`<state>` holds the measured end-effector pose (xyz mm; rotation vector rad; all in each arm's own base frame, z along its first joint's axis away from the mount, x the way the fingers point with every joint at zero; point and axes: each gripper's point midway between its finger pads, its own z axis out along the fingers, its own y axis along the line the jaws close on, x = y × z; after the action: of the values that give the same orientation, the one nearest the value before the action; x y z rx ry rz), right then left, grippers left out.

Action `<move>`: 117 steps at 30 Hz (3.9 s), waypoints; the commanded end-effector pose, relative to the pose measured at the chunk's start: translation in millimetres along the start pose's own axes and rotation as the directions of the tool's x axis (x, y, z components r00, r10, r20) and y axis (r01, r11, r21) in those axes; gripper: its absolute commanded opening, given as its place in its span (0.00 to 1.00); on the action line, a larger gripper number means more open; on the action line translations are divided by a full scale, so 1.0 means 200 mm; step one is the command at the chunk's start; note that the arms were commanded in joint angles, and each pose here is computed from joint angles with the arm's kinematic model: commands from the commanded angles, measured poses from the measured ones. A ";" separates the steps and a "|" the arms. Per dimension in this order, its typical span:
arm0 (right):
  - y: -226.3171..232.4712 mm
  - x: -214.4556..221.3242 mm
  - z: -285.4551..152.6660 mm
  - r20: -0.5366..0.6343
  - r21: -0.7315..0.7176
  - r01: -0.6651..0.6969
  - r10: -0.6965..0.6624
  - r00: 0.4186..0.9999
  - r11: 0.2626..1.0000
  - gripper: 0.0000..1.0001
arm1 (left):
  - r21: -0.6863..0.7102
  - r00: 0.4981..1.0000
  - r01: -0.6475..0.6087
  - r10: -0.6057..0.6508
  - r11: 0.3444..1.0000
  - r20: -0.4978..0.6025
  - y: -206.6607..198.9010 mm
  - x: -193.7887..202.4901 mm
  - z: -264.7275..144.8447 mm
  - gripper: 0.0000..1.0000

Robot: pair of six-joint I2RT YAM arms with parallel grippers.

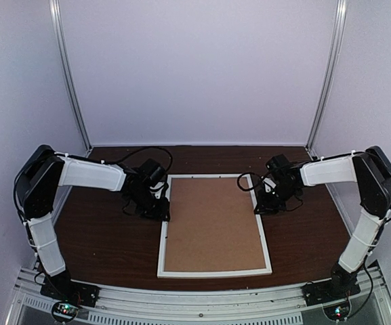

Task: Put the photo into the frame
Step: Press the fastener onto the backboard, then place the photo frame at the center of the board, then press the fastener onto the backboard.

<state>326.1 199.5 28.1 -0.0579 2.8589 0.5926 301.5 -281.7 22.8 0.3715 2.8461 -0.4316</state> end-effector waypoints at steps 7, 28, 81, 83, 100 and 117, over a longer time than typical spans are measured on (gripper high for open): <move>0.09 -0.01 -0.10 0.037 -0.043 0.011 -0.010 0.999 0.999 0.22 | 0.041 0.999 0.037 -0.037 0.998 -0.001 -0.02 0.00 0.05 0.31; -0.04 -0.34 -0.22 0.111 0.182 0.058 -0.079 0.991 0.982 0.50 | 0.071 0.997 0.064 -0.067 0.995 0.029 -0.08 0.07 0.04 0.11; 0.03 0.80 -0.21 -0.129 0.114 -0.006 0.021 0.991 0.993 0.47 | -0.045 0.988 0.047 -0.039 0.998 0.150 -0.12 0.10 -0.08 0.07; 0.03 0.80 -0.20 -0.133 0.123 -0.001 0.017 0.991 0.992 0.48 | -0.046 0.988 0.045 -0.038 0.998 0.149 -0.12 0.10 -0.08 0.07; 0.04 0.79 -0.14 -0.150 0.138 0.009 0.012 0.989 0.990 0.47 | -0.049 0.988 0.046 -0.038 0.998 0.150 -0.11 0.11 -0.08 0.06; 0.13 0.82 -0.05 -0.170 0.118 0.032 -0.012 0.985 0.992 0.46 | -0.049 0.989 0.050 -0.042 0.998 0.144 -0.12 0.14 -0.05 0.05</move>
<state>157.0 208.6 24.2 -0.1078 3.0703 0.4176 277.5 -285.2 26.4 0.2087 2.7261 -0.3181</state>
